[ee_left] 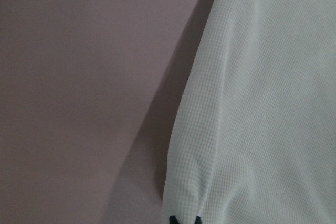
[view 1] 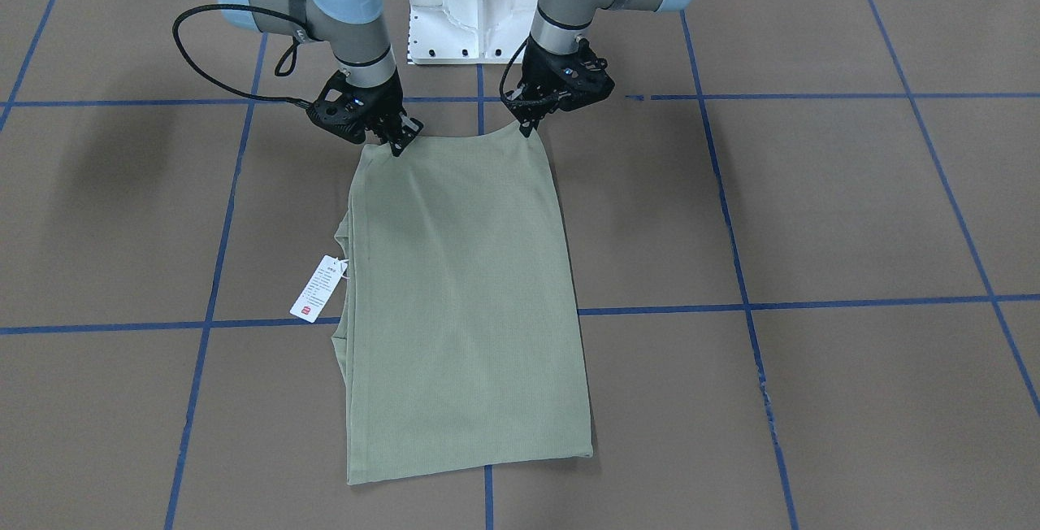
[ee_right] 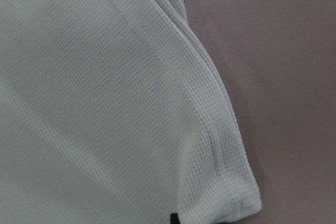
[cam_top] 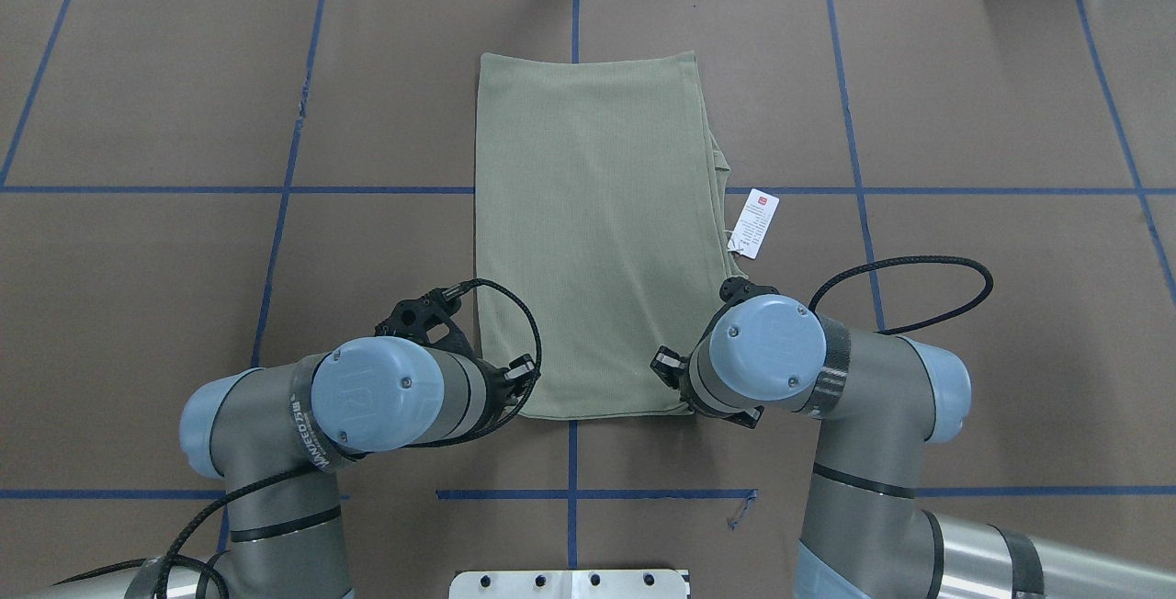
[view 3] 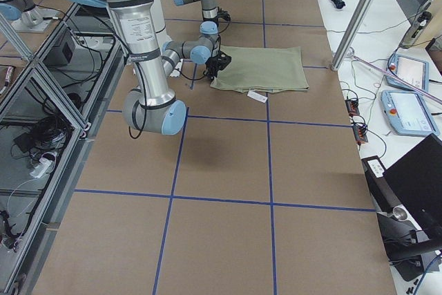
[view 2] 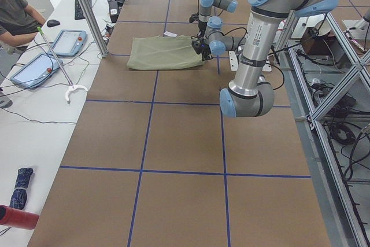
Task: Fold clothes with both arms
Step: 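Grasp the shirt's near edge with both grippers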
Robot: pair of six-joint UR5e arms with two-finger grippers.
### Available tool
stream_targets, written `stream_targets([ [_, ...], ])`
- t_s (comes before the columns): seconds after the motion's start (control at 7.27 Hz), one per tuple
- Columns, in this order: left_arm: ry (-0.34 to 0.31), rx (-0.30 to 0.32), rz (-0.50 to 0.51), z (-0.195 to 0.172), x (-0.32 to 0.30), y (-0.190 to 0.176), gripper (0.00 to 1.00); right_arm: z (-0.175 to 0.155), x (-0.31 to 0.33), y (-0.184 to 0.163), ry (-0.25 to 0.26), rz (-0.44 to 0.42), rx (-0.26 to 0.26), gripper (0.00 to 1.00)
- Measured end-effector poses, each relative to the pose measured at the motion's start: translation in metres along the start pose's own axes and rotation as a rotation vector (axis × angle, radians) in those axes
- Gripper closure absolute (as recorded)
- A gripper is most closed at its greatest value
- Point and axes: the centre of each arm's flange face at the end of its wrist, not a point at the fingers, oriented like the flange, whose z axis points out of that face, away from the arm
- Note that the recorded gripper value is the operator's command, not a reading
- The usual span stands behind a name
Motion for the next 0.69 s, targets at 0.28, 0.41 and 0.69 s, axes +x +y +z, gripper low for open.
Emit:
stream_targets([
  [0.28, 0.002, -0.001, 0.000, -0.0004, 0.0007, 0.0006, 1.00, -0.0037, -0.0020, -0.0023, -0.003, 0.004, 0.006, 1.00],
  [0.41, 0.003, -0.002, 0.001, -0.0005, 0.0009, 0.0010, 1.00, -0.0040, -0.0025, -0.0026, -0.003, 0.007, 0.010, 1.00],
  [0.69, 0.003, -0.002, 0.002, -0.0024, -0.0004, 0.0013, 1.00, -0.0047, -0.0014, -0.0033, -0.003, 0.006, 0.007, 1.00],
])
